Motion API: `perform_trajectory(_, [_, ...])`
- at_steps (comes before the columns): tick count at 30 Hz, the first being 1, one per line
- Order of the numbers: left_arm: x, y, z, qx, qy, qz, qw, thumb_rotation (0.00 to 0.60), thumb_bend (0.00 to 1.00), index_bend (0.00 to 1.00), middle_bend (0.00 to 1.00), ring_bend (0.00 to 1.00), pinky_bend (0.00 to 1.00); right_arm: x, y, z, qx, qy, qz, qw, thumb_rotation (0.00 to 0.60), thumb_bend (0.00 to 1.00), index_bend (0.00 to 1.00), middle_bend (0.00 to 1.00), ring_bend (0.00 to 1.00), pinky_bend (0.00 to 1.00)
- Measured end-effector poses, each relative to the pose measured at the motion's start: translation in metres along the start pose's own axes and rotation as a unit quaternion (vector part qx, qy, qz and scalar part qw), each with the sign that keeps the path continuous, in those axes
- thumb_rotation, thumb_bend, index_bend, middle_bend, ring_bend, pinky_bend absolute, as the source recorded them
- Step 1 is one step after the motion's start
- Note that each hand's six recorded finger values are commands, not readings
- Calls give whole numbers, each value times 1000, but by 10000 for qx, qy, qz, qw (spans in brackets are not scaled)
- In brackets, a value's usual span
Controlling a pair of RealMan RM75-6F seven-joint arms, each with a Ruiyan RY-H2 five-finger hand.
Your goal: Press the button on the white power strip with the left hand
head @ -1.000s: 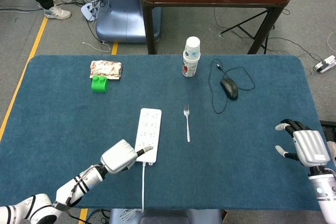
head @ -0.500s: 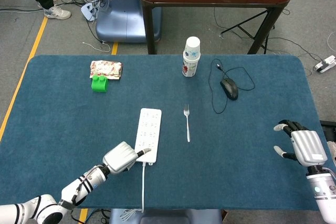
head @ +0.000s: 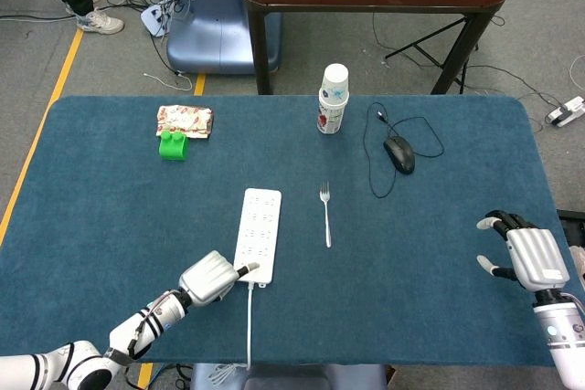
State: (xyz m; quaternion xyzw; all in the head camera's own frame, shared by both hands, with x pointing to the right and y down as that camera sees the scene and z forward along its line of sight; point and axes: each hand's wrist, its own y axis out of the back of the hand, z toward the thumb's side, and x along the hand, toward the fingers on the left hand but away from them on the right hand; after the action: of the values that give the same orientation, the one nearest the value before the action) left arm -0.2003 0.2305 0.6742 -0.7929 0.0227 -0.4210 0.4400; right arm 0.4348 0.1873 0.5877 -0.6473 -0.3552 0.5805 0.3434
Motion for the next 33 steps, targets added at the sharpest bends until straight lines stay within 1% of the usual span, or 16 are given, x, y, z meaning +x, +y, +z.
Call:
perform_trajectory(9, [-4,-6,-4,-7,83,-58,9999,600,777,189,1000,1000,1000,0,-2,-2,-34,-21,14,10000,600,172,370,285,277,456])
perform_trajectory(19, [-2,-5,-4,18,89,-74,9999,600,777,194,1000,1000,1000,1,-6,-3,-53,-37,49,10000,600,172,370,285,277,456])
perform_trajectory(33, [2,-2,-3,139,78,-105,9998,600,777,254,1000,1000,1000,0,-9,-4,-90,-45,77,9999,600,171,370,285,277,456])
